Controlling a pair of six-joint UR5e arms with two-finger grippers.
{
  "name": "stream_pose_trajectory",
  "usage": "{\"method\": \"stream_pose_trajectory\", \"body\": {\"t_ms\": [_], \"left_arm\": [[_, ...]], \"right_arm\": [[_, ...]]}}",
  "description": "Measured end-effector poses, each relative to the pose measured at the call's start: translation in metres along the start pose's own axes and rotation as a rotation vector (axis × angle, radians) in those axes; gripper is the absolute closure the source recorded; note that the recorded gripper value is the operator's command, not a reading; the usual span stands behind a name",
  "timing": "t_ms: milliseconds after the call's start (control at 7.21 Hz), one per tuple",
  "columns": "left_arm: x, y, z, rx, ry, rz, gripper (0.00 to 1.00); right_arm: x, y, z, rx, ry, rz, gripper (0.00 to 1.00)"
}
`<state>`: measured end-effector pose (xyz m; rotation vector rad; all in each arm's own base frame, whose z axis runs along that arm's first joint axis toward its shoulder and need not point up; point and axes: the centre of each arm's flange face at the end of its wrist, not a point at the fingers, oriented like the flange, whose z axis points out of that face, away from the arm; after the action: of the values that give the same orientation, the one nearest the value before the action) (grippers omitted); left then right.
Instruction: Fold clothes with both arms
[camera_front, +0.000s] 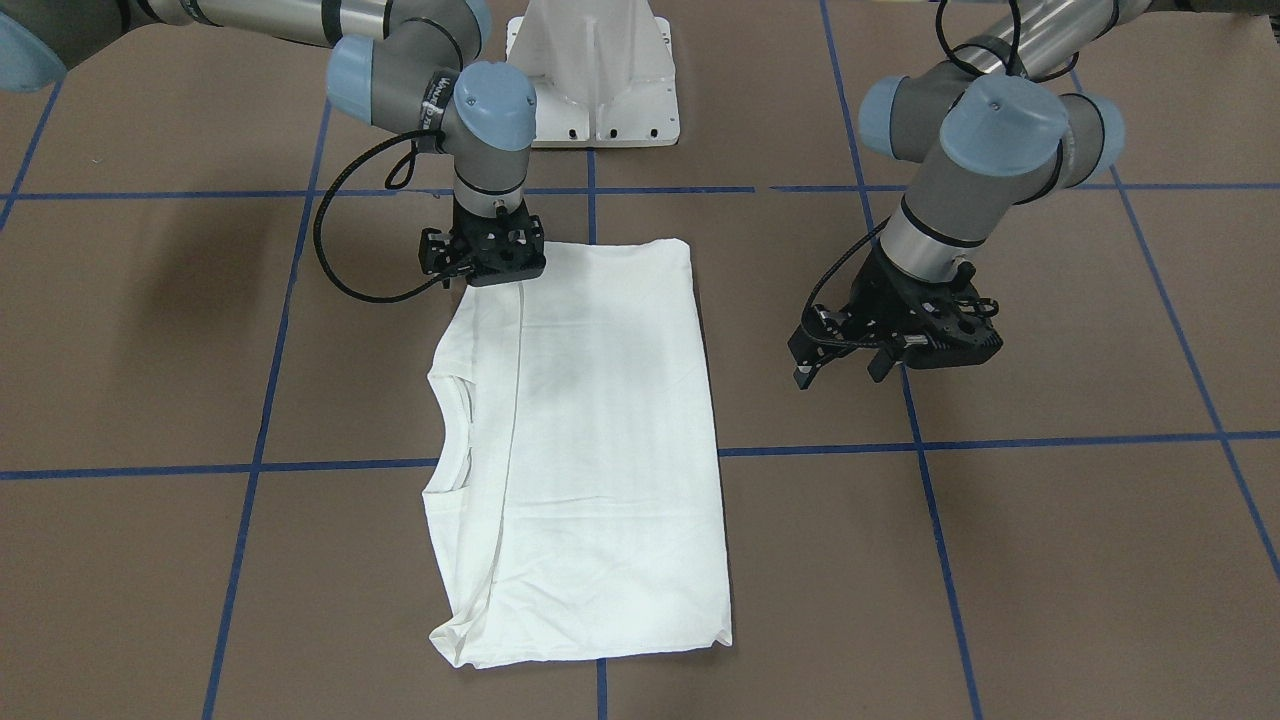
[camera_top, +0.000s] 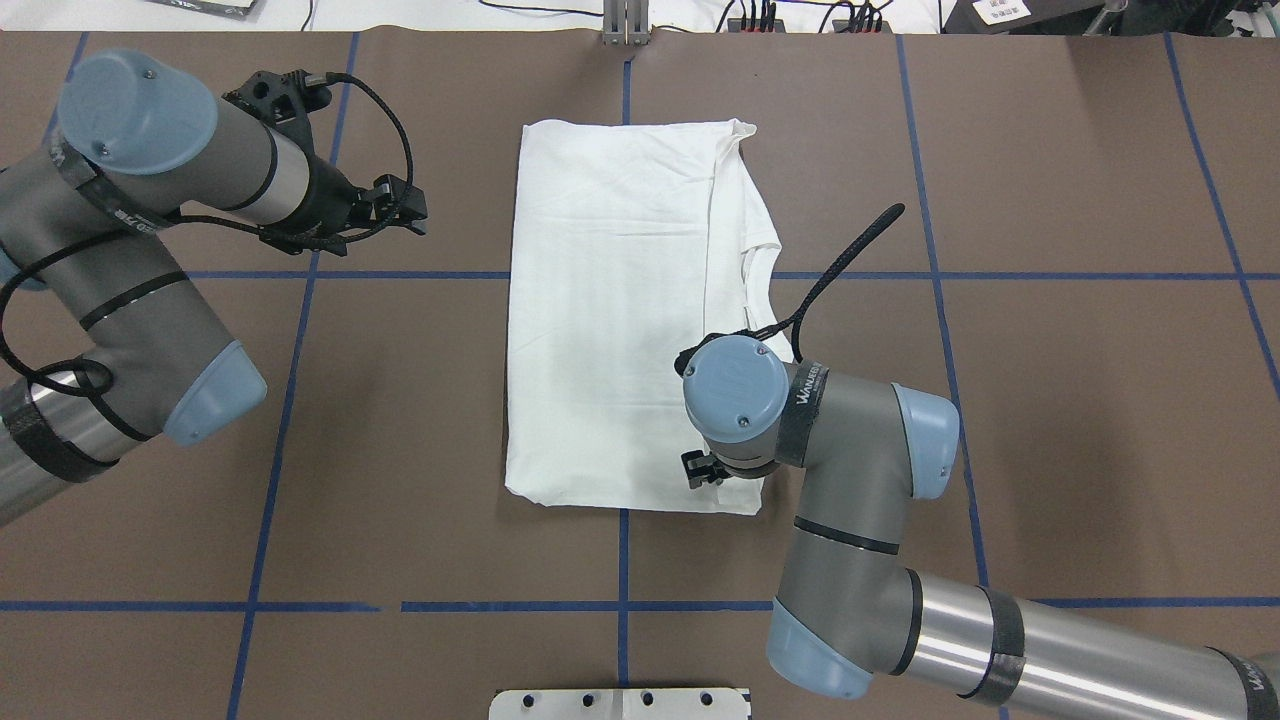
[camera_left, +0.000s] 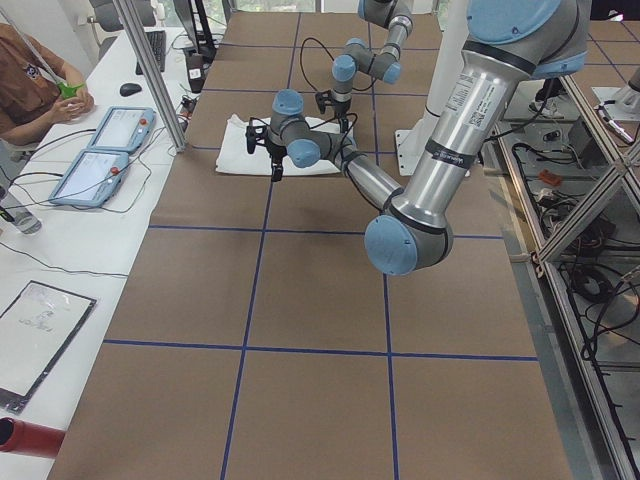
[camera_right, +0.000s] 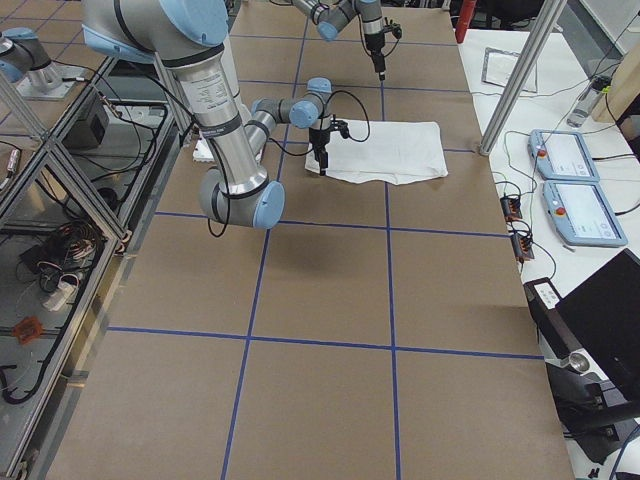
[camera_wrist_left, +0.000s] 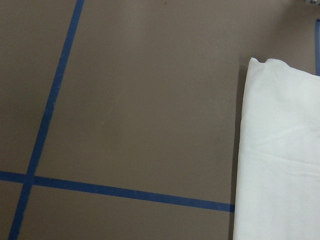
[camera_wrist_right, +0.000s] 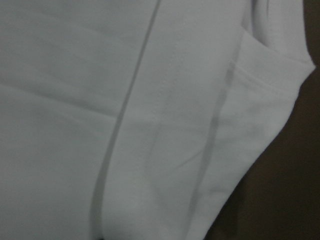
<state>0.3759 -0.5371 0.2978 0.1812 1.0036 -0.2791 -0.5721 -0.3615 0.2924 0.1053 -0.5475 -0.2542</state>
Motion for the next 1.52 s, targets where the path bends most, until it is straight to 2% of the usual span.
{"method": "stream_pose_trajectory", "body": {"t_ms": [416,832,970,1386,1525], "left_arm": [[0.013,0.009,0.002,-0.010,0.014,-0.008,0.00],[0.026,0.013,0.002,-0.015,0.028,-0.009,0.00],[0.027,0.013,0.002,-0.016,0.028,-0.009,0.00],[0.028,0.013,0.002,-0.016,0.030,-0.002,0.00],[0.028,0.013,0.003,-0.016,0.029,0.000,0.00]], "right_arm": [[0.043,-0.003,-0.009,0.017,0.001,0.004,0.00],[0.088,0.013,-0.008,0.019,0.017,0.010,0.00],[0.093,0.009,-0.017,0.035,0.007,0.018,0.00],[0.072,-0.040,-0.065,0.139,-0.064,0.032,0.00],[0.061,-0.064,-0.069,0.164,-0.073,0.030,0.00]]}}
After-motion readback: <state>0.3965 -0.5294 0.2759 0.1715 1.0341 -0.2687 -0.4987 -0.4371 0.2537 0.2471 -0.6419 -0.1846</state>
